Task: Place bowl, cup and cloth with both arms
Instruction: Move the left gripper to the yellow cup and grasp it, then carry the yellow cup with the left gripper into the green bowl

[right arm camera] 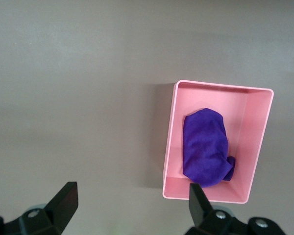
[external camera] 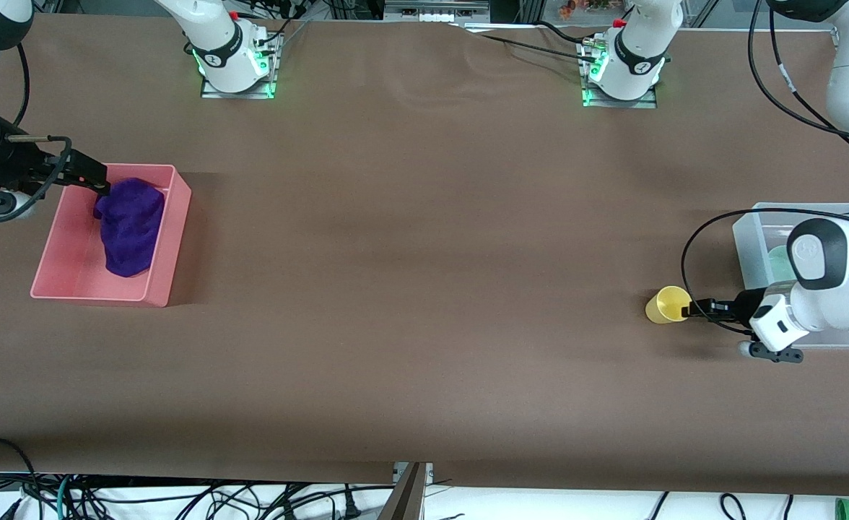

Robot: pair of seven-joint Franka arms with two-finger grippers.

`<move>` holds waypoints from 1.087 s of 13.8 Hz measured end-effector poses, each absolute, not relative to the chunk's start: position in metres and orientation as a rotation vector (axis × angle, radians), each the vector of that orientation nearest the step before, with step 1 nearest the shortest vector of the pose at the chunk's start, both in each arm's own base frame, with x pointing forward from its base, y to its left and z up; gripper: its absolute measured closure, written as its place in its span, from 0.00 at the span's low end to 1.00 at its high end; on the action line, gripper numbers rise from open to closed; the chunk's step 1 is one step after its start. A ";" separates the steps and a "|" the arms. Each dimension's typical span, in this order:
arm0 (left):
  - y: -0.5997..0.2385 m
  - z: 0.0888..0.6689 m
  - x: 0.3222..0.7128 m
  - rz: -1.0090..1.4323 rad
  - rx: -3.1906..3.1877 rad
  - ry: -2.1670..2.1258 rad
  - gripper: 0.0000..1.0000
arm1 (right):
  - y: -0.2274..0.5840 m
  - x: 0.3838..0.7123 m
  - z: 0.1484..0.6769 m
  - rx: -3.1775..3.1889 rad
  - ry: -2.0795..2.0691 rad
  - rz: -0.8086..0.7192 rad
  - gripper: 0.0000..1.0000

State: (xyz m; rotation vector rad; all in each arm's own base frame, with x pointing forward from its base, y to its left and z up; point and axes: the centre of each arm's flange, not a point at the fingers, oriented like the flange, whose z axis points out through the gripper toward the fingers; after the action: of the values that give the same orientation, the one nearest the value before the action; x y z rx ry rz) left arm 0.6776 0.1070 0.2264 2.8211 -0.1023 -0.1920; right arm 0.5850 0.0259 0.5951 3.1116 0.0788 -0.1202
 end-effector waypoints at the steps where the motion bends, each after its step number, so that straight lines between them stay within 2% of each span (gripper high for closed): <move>1: 0.105 0.221 0.674 -0.211 2.817 -0.105 0.33 | 0.026 0.586 0.594 3.111 0.074 -0.124 0.00; 2: 0.103 0.216 0.671 -0.227 2.813 -0.106 0.33 | 0.026 0.586 0.592 3.111 0.074 -0.129 0.00; 3: 0.102 0.214 0.669 -0.235 2.811 -0.108 0.40 | 0.026 0.587 0.590 3.111 0.073 -0.135 0.00; 6: 0.102 0.215 0.669 -0.233 2.812 -0.106 0.76 | 0.025 0.589 0.587 3.110 0.073 -0.140 0.00; 8: 0.104 0.219 0.671 -0.223 2.815 -0.102 0.96 | 0.025 0.589 0.587 3.109 0.072 -0.140 0.00; 11: 0.128 0.242 0.670 -0.242 2.813 -0.070 0.96 | 0.024 0.589 0.587 3.109 0.070 -0.140 0.00; 15: 0.188 0.321 0.666 -0.277 2.813 -0.004 0.96 | 0.023 0.589 0.586 3.109 0.068 -0.141 0.00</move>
State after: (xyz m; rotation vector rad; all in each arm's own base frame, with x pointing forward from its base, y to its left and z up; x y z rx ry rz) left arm 0.6661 0.1880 0.3213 2.8127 -0.0038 -0.2770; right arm 0.5892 0.0234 0.5863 3.1086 0.0677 -0.1413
